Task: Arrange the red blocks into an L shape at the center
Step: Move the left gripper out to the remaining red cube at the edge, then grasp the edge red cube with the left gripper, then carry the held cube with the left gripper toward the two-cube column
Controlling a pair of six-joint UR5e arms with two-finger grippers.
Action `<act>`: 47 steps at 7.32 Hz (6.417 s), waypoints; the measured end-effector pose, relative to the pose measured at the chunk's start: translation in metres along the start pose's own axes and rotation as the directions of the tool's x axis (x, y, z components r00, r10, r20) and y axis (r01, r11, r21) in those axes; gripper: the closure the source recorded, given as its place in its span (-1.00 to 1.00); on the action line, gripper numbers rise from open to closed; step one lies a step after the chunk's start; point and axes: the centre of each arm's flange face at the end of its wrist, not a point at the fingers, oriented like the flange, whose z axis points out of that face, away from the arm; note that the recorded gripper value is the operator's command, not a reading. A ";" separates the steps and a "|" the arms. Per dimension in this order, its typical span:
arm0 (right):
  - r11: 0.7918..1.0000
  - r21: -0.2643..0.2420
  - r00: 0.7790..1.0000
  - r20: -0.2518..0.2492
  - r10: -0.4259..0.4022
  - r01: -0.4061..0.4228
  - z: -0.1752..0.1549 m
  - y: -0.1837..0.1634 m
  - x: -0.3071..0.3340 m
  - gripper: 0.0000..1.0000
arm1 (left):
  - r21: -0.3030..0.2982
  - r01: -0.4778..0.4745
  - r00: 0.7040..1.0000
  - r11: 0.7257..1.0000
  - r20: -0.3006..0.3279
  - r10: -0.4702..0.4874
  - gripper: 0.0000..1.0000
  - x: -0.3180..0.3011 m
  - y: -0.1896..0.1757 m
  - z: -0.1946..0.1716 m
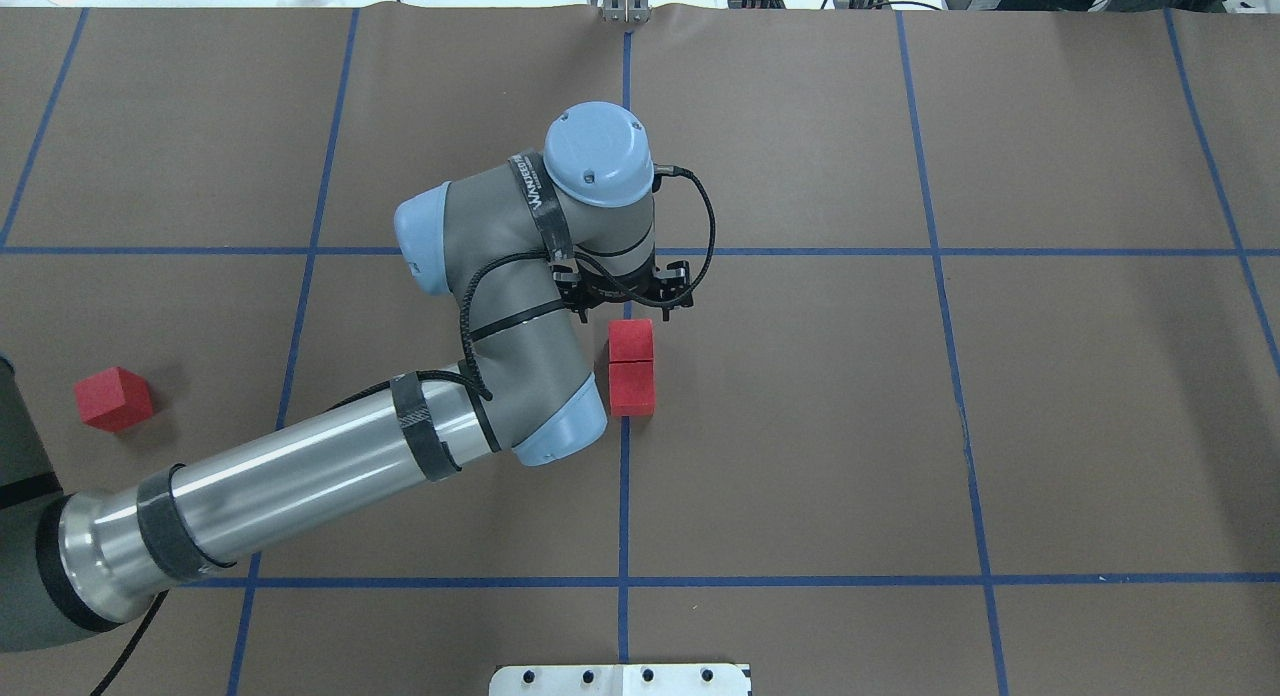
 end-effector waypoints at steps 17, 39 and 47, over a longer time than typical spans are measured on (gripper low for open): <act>1.000 -0.011 1.000 0.001 0.010 -0.010 0.006 0.002 0.005 -0.99 | 0.100 -0.778 0.622 0.620 -0.010 0.783 -0.97 -0.575 0.124 -0.024; 1.000 -0.019 1.000 0.002 0.019 -0.019 0.009 0.004 0.007 -0.99 | 0.131 -0.923 0.376 0.362 0.114 0.919 1.00 -0.243 -0.005 -0.070; 0.999 -0.028 0.999 0.003 0.032 -0.032 0.014 0.007 0.011 -0.99 | 0.003 -0.997 0.081 0.081 0.051 0.995 0.87 -0.060 0.045 -0.021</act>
